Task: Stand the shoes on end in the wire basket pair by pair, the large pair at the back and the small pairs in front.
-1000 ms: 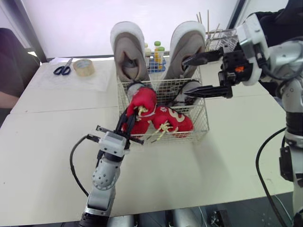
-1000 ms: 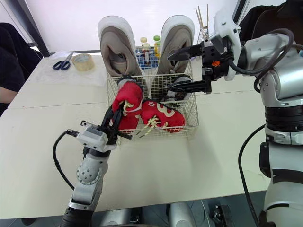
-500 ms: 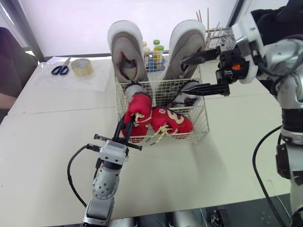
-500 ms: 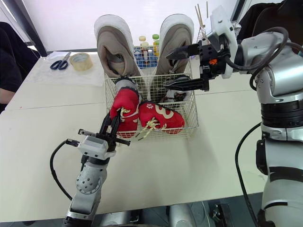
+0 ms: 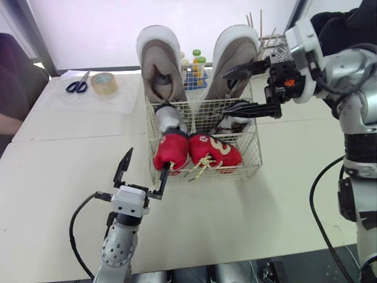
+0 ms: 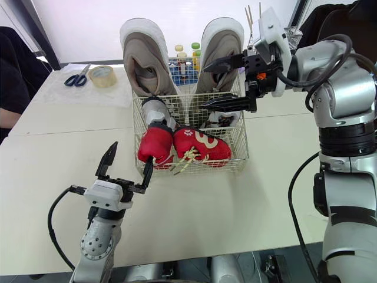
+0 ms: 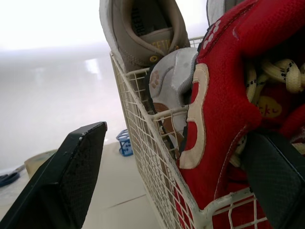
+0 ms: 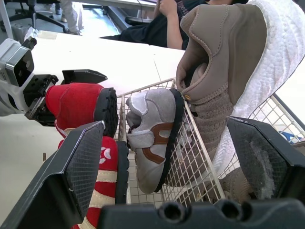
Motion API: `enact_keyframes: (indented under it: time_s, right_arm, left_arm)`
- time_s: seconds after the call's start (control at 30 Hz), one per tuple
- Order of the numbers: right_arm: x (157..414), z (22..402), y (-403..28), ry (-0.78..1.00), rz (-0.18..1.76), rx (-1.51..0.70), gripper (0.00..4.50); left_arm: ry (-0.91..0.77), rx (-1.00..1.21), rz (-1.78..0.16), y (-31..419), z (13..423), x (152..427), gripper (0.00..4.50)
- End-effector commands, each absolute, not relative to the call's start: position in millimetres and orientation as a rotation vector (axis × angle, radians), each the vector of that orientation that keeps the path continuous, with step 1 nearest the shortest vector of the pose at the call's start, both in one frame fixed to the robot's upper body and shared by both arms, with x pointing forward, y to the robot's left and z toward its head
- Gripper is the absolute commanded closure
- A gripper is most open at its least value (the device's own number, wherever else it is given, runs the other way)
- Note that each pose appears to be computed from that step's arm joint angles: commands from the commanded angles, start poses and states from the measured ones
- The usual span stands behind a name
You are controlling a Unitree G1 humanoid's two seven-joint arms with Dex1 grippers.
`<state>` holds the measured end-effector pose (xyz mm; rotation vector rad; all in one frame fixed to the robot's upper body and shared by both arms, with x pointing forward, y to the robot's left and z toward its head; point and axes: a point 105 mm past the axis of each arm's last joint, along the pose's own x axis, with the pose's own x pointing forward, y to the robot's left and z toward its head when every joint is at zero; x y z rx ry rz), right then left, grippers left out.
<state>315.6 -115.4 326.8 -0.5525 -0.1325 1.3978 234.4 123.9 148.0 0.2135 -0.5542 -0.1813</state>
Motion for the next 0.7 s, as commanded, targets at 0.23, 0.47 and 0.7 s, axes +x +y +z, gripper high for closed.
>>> enact_keyframes:
  time_s: [0.23,0.47,0.7]
  right_arm:
    - [314.8,330.6,-114.9,-0.197,1.390,-0.553,0.00]
    - [317.4,325.0,-113.7,-0.207,1.394,-0.537,0.00]
    - [319.9,321.5,-130.6,-0.192,1.339,-0.541,0.00]
  left_arm:
    - [-0.545,0.199,-0.171,142.1,177.8,224.4,0.02]
    - [-0.455,0.212,-0.269,146.6,179.0,205.3,0.02]
    - [-0.325,0.259,-0.394,165.3,176.8,186.7,0.02]
